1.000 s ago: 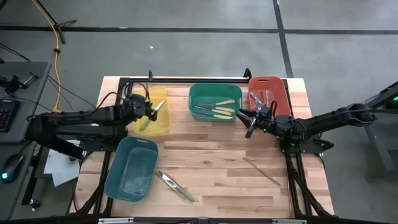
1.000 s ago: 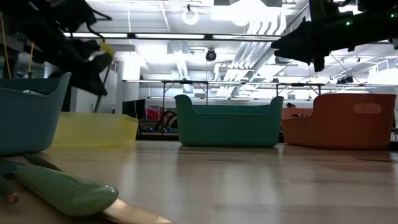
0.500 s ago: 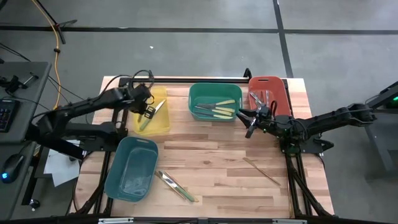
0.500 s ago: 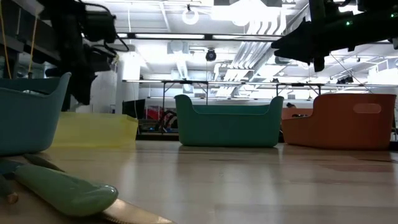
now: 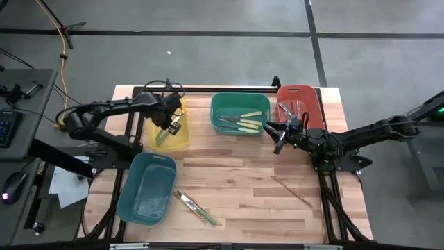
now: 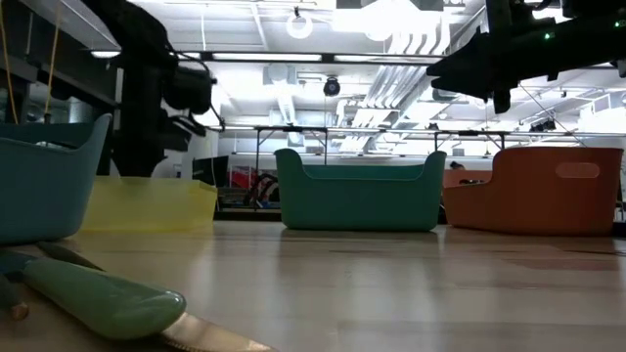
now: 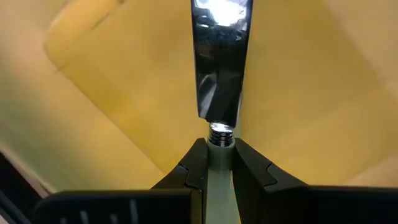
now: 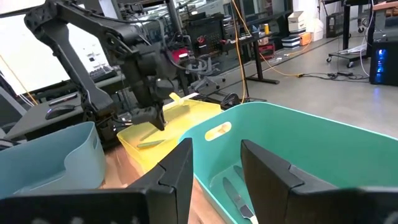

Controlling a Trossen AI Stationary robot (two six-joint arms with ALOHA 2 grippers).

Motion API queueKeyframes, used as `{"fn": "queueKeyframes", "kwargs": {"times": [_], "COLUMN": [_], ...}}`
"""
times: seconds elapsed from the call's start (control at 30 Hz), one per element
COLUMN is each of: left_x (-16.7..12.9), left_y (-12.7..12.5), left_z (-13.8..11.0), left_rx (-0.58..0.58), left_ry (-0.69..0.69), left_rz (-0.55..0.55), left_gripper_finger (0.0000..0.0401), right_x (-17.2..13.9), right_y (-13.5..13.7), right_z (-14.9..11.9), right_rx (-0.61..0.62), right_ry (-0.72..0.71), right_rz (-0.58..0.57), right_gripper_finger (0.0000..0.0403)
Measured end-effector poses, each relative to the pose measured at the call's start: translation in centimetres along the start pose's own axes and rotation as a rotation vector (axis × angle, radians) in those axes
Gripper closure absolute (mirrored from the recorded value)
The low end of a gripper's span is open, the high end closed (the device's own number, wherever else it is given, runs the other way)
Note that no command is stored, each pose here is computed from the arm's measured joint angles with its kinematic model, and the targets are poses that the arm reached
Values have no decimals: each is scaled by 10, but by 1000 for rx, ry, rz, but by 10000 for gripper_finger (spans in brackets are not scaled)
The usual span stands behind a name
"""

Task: Sort silverware by color (type)
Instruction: Put the green knife into the yellow bin

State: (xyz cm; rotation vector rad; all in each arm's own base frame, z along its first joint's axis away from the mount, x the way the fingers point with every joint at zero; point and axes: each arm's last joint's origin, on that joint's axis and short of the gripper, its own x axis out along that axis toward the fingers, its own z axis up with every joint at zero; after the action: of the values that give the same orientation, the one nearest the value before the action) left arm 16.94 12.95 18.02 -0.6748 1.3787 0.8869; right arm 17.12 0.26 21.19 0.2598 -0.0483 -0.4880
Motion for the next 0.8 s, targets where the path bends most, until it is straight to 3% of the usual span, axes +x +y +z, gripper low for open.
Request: {"fn": "queueKeyframes", "kwargs": {"times": [0.43, 0.8], "left_x": [33, 37], "left_y": [3, 2], "left_z": [10, 16], "left_rx": [-19, 0], "left_ry": [138, 91], "left_rz": [66, 64], "left_gripper_finger": [370, 321], "right_x": [0, 0], "right_y": [0, 0], "right_z": [0, 0], "right_rx": [-2, -2], "right_ry": [0, 0], "right_rz": [0, 0], "right_gripper_finger": [284, 284]}}
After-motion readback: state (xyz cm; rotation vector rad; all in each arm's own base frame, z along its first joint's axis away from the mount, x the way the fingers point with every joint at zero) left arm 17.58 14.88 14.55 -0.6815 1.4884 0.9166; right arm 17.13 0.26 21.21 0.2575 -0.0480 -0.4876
